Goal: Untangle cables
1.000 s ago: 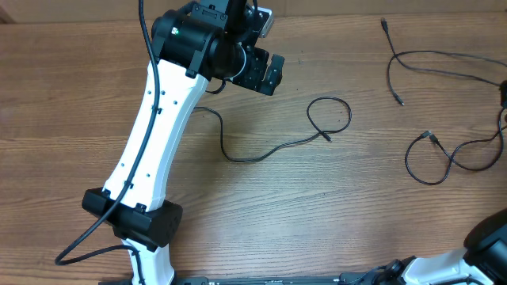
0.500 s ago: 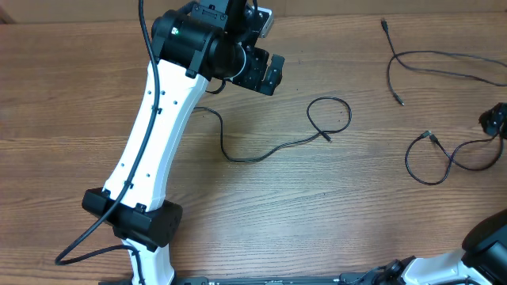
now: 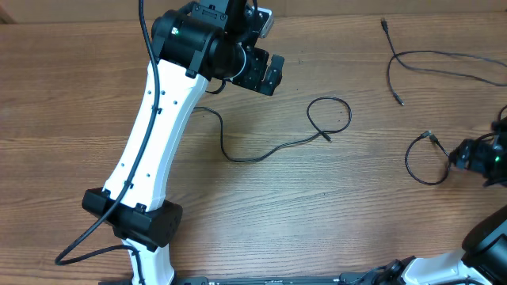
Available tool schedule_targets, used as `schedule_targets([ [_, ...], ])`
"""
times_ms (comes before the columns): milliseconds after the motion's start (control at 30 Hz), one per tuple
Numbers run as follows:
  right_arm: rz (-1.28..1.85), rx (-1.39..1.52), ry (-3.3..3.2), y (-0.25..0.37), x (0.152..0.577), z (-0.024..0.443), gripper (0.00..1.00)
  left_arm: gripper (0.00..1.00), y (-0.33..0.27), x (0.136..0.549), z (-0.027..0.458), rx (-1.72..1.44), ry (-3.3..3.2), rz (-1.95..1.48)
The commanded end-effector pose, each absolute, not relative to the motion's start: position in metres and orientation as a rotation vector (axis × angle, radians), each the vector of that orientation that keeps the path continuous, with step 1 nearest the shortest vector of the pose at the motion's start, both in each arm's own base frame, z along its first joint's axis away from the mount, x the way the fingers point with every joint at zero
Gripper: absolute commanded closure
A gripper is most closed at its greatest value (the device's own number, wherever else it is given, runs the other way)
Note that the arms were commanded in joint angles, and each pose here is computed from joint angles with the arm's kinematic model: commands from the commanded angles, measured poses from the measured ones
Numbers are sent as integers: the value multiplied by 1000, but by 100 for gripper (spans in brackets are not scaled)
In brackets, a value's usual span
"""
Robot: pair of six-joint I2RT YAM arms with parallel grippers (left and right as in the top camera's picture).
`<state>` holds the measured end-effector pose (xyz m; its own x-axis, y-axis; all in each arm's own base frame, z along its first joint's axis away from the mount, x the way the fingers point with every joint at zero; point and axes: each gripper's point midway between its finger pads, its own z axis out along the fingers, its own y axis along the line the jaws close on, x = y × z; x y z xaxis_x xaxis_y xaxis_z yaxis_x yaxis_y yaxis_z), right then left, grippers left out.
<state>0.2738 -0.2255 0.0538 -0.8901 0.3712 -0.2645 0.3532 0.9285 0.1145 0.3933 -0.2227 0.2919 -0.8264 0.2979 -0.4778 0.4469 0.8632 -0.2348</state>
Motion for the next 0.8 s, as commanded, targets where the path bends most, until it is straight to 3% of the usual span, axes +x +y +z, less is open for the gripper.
schedule_targets([
  [0, -60, 548, 2891, -233, 249, 39, 10, 0, -220, 393, 303, 561, 2568, -465],
  [67, -105, 566, 2916, -235, 241, 32, 9, 0, -220, 393, 303, 561, 2568, -465],
  [100, -117, 578, 2918, -236, 239, 29, 0, 0, -220, 393, 303, 561, 2568, -465],
  [767, -173, 491, 2894, -239, 241, 4, 0, 0, -220, 393, 303, 561, 2568, -465],
])
